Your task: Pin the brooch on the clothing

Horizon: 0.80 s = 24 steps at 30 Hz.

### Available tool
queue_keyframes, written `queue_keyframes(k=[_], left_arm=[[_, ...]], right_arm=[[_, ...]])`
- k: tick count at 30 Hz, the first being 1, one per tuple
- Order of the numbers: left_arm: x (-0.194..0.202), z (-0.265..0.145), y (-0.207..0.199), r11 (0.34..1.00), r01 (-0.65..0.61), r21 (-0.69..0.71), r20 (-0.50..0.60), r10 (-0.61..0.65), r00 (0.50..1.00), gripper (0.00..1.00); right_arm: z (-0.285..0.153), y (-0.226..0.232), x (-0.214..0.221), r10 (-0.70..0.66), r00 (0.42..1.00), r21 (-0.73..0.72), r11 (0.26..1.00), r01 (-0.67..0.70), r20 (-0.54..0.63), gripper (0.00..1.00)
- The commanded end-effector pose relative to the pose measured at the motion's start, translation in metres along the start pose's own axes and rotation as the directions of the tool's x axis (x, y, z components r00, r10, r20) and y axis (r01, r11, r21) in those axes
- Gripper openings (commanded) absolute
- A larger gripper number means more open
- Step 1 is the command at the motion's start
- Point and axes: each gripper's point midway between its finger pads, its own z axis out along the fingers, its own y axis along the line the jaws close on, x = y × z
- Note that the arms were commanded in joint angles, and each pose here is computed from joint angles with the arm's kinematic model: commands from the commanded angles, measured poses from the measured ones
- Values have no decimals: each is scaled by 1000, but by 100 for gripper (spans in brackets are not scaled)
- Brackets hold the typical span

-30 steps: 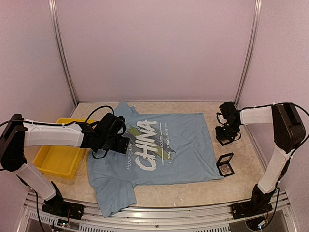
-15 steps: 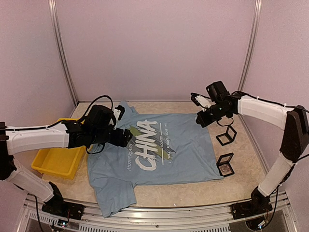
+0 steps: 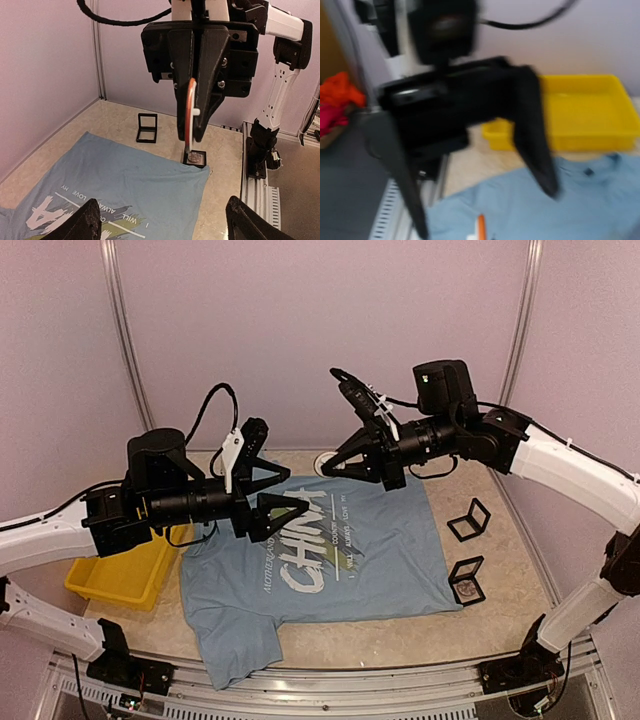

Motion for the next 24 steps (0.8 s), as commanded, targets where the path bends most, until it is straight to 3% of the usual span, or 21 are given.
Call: queue_keyframes(k=[1, 7, 12, 18, 24], left_arm=[[-19, 1, -19, 993, -40, 108, 40, 36, 999, 79], [-35, 4, -16, 994, -29, 107, 100, 18, 995, 52], [-47, 4, -24, 987, 6, 160, 160, -32, 987, 39], [-57, 3, -25, 986, 7, 168, 231, -46, 972, 38], [-54, 5, -25, 985, -2, 172, 229, -38, 973, 14]], right_arm=[[6, 21, -13, -43, 998, -80, 996, 46, 37, 0], [11, 30, -20, -66, 995, -98, 992, 73, 71, 0], [12, 34, -20, -72, 993, -102, 991, 81, 88, 0], [11, 38, -23, -76, 989, -106, 990, 90, 127, 0], [11, 39, -23, -80, 987, -114, 989, 96, 138, 0]])
